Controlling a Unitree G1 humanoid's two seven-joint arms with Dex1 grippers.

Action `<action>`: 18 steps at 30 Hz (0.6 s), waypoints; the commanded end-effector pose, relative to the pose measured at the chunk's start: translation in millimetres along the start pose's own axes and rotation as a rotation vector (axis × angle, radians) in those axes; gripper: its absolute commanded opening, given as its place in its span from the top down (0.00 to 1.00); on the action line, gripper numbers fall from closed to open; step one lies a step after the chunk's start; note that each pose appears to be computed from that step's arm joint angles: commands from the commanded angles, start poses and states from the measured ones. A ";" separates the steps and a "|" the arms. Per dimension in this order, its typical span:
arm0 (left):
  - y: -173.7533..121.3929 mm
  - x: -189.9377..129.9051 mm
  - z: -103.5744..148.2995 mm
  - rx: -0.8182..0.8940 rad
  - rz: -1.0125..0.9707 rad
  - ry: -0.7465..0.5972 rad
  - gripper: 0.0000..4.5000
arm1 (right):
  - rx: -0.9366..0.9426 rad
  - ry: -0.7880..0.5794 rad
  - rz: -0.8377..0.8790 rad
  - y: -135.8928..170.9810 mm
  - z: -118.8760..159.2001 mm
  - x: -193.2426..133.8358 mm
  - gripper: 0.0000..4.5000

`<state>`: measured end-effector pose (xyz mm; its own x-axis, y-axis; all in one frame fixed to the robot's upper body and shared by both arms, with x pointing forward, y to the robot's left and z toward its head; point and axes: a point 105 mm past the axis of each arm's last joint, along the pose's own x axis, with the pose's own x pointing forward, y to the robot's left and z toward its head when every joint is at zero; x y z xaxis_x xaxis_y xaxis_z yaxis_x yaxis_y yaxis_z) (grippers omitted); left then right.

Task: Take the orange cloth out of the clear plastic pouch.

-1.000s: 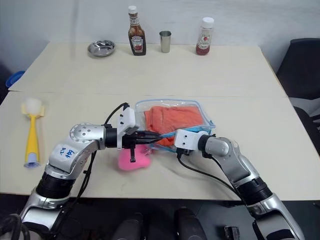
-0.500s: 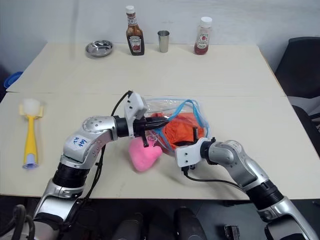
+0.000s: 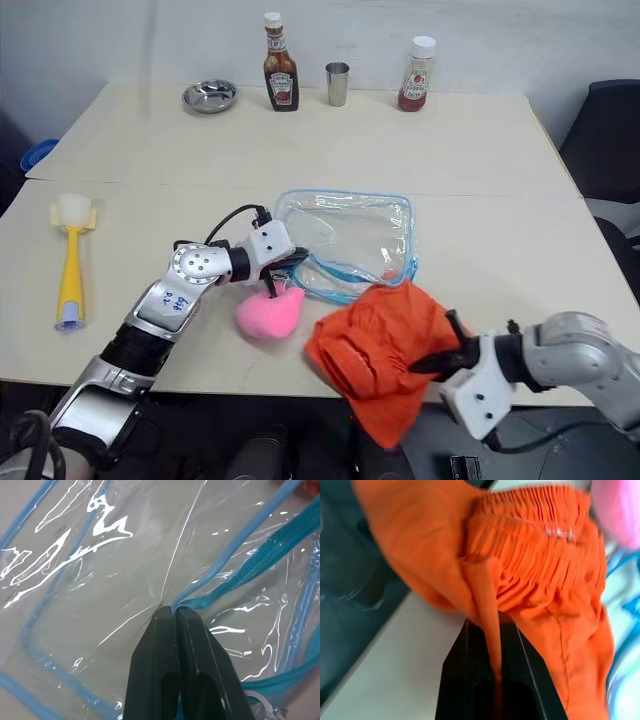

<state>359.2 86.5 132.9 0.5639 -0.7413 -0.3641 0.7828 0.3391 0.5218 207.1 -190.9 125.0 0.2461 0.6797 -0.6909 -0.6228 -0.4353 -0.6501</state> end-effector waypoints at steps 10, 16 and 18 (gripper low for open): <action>-35.1 -46.0 11.9 0.045 -0.248 -0.068 1.00 | 0.372 0.405 -0.439 -7.5 -117.4 -94.5 1.00; -53.3 -53.2 22.8 0.039 -0.370 -0.133 1.00 | 0.686 0.350 -0.780 -23.1 -139.6 -80.1 1.00; -53.5 -54.3 22.8 0.036 -0.372 -0.130 1.00 | 0.751 0.335 -0.836 -25.9 -139.5 -69.2 1.00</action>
<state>284.1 95.7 133.1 0.2099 -0.8678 -0.4503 0.9254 0.0277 0.3781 304.8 -308.2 127.0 0.8600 0.3878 -0.3318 -0.5053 0.5556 -0.6603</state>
